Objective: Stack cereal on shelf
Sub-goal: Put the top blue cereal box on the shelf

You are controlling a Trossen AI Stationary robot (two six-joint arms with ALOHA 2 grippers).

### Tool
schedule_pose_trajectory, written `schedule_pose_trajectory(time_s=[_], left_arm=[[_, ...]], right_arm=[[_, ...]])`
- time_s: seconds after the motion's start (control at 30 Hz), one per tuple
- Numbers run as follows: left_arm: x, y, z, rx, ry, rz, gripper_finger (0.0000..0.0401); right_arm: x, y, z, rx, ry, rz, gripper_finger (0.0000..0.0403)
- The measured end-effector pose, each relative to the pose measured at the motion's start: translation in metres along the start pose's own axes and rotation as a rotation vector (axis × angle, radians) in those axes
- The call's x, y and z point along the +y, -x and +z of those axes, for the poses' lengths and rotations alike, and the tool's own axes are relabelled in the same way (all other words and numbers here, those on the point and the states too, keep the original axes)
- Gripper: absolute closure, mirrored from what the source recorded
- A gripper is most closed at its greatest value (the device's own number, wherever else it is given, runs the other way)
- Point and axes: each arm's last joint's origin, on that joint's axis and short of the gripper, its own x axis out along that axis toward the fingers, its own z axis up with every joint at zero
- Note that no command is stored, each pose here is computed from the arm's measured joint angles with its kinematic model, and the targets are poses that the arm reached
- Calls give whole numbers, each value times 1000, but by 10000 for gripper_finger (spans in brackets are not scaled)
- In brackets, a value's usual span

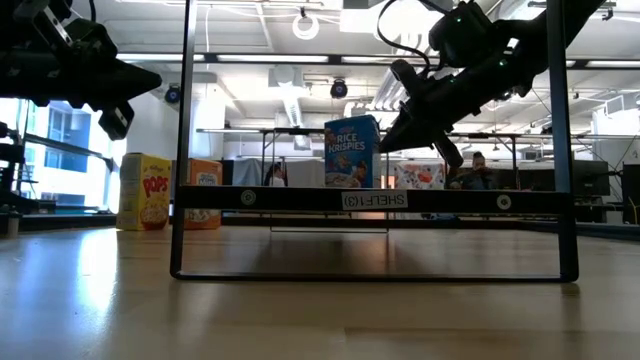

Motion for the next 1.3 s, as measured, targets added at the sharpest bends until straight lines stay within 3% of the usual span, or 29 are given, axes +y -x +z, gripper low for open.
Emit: schedule_pose_trajectory(time_s=[0.6,0.83,0.93,1.1,1.3], left_arm=[[0,0,0,-1,0,0,400],[0,0,0,0,0,0,400],[0,0,0,-1,0,0,400],[0,0,0,0,0,0,400],[0,0,0,-2,0,-1,400]], right_arm=[[18,3,-28,159,62,78,403],[21,23,-24,223,92,95,403],[30,37,-13,250,133,63,403],[75,51,29,198,269,105,403],[118,24,72,267,402,103,403]])
